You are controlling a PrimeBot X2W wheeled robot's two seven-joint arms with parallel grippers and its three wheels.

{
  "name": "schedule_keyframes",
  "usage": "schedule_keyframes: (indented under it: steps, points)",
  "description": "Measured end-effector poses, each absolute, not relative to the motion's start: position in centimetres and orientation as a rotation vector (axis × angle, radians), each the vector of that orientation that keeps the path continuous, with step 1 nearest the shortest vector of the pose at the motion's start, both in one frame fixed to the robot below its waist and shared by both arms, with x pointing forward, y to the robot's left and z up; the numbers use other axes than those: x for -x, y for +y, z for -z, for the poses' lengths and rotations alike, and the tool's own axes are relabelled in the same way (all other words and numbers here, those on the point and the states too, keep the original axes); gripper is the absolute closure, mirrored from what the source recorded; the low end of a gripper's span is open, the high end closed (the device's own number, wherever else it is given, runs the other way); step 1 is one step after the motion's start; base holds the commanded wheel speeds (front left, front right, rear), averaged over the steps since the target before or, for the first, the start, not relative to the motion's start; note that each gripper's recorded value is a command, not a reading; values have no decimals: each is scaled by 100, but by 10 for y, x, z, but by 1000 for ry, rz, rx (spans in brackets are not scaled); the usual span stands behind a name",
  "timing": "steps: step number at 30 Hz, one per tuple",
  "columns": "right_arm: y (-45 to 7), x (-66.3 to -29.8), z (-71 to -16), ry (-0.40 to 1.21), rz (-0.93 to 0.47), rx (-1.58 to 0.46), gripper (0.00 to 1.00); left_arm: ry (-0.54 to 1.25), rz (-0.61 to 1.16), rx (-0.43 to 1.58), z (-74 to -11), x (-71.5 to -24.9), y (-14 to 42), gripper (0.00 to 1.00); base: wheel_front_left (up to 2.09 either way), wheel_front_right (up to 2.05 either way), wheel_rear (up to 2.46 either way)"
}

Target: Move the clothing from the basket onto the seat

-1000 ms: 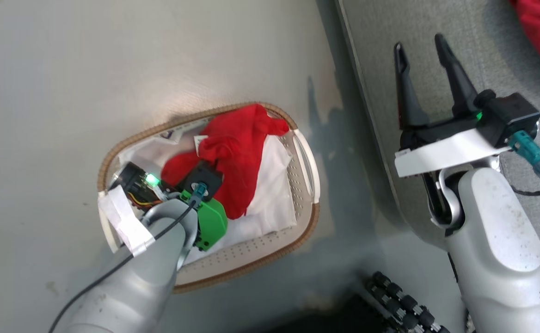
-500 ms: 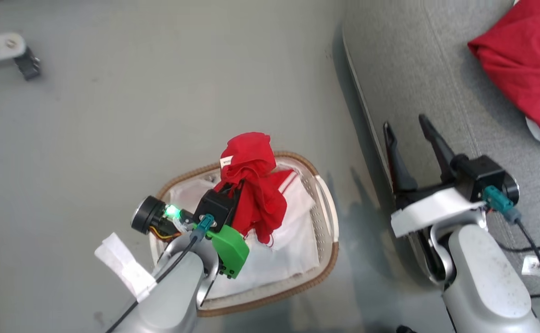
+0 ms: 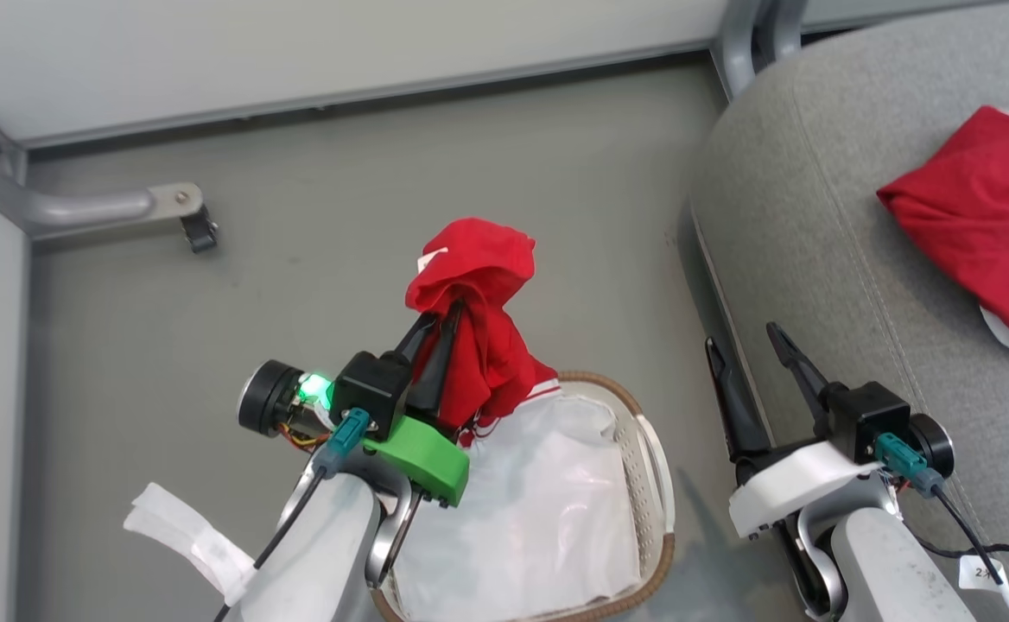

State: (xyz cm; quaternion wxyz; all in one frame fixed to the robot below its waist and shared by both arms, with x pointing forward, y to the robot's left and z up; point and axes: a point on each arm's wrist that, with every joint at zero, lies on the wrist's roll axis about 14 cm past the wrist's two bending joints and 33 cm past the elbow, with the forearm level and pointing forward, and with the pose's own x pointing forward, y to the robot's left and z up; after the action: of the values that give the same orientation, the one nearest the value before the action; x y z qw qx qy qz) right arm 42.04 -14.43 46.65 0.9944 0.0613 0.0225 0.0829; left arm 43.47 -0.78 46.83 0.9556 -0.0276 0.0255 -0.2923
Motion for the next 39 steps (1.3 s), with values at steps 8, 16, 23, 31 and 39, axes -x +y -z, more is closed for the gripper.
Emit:
schedule_keyframes:
  steps: [8, 16, 23, 31, 39]
  points:
    - [-128, -406, -483, 9, -213, -128, 0, -161, 570, 88, -548, -428, 2, 100, 0, 0, 0]
    - [-111, -387, -493, -13, -263, -133, 0, -247, 557, 86, -583, -412, 8, 100, 0, 0, 0]
    - [-45, -371, -514, -57, -480, -166, 0, -261, 541, 98, -589, -403, 15, 100, 0, 0, 0]
    - [25, -362, -549, -130, -725, -193, 0, -251, 540, 101, -587, -395, 17, 100, 0, 0, 0]
    - [58, -357, -546, -99, -835, -196, 0, -232, 532, 100, -581, -390, 20, 100, 0, 0, 0]
